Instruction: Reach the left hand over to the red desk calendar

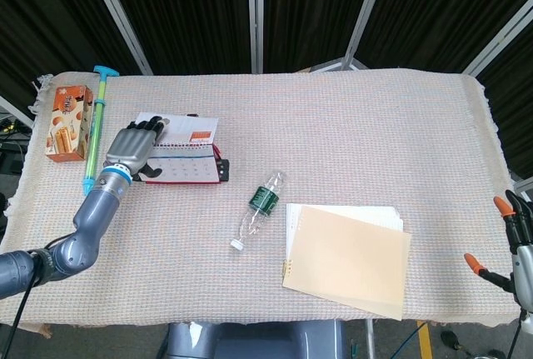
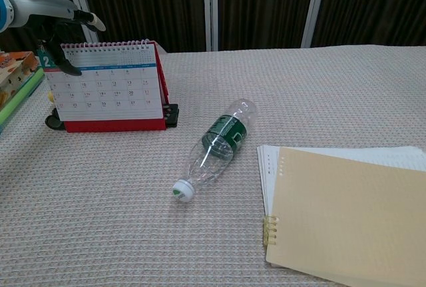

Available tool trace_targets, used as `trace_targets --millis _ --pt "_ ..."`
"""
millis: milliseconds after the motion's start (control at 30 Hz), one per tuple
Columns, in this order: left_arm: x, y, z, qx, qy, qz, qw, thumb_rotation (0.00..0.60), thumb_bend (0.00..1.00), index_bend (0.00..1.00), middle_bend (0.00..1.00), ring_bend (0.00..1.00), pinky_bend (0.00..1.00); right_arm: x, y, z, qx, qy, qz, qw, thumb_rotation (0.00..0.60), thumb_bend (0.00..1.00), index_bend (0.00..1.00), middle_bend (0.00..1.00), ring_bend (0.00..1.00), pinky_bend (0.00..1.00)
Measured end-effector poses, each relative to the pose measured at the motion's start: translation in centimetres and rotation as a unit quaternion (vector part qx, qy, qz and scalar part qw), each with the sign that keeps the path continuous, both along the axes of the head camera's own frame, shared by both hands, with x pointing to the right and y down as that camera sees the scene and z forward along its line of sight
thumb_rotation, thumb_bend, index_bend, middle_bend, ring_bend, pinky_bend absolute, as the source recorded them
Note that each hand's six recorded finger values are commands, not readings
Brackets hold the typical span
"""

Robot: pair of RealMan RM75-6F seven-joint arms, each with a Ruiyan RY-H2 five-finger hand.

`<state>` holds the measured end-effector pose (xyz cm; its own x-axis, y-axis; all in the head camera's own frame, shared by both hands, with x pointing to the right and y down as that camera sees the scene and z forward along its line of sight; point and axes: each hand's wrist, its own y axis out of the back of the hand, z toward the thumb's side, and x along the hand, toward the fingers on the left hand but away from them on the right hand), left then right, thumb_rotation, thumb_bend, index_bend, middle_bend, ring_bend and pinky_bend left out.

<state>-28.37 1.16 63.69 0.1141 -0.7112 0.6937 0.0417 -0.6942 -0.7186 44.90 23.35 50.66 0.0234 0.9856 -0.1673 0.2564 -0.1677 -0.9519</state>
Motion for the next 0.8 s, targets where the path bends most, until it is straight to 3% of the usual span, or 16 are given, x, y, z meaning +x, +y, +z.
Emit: trace_targets --millis 133,333,433,533,667,800 --pt "0.0 0.2 -1.2 0.025 0.024 -0.003 0.9994 0.6 0.26 0.0 0.0 0.0 0.0 0.1 0.0 -0.4 0.005 0.001 0.0 1.0 0.6 0.07 0.07 0.0 0.0 0.0" --pt "-1.1 1.7 -3.9 0.108 0.043 0.023 0.9929 0.6 0.25 0.0 0.0 0.0 0.0 0.4 0.1 -0.7 0.006 0.013 0.005 0.9999 0.6 0.07 0.07 0.0 0.0 0.0" --pt "-2.6 3.9 -5.2 0.154 0.046 0.032 0.9865 0.6 0.24 0.0 0.0 0.0 0.0 0.4 0.2 -0.7 0.005 0.021 0.006 0.9998 0.6 0.07 0.05 0.0 0.0 0.0" --pt "-5.0 7.5 -5.9 0.184 0.039 0.03 0.9816 0.6 0.24 0.0 0.0 0.0 0.0 0.4 0.2 -0.7 0.002 0.025 0.006 0.9997 0.6 0.07 0.04 0.0 0.0 0.0" --pt "-7.8 12.9 -5.9 0.192 0.03 0.016 0.9809 0.6 0.24 0.0 0.0 0.0 0.0 0.4 0.3 -0.7 0.001 0.027 0.008 0.9996 0.6 0.07 0.04 0.0 0.0 0.0" --pt "-9.7 16.5 -5.8 0.197 0.026 -0.005 0.9801 0.6 0.24 0.0 0.0 0.0 0.0 0.3 0.3 -0.6 -0.003 0.028 0.007 0.9996 0.6 0.07 0.03 0.0 0.0 0.0"
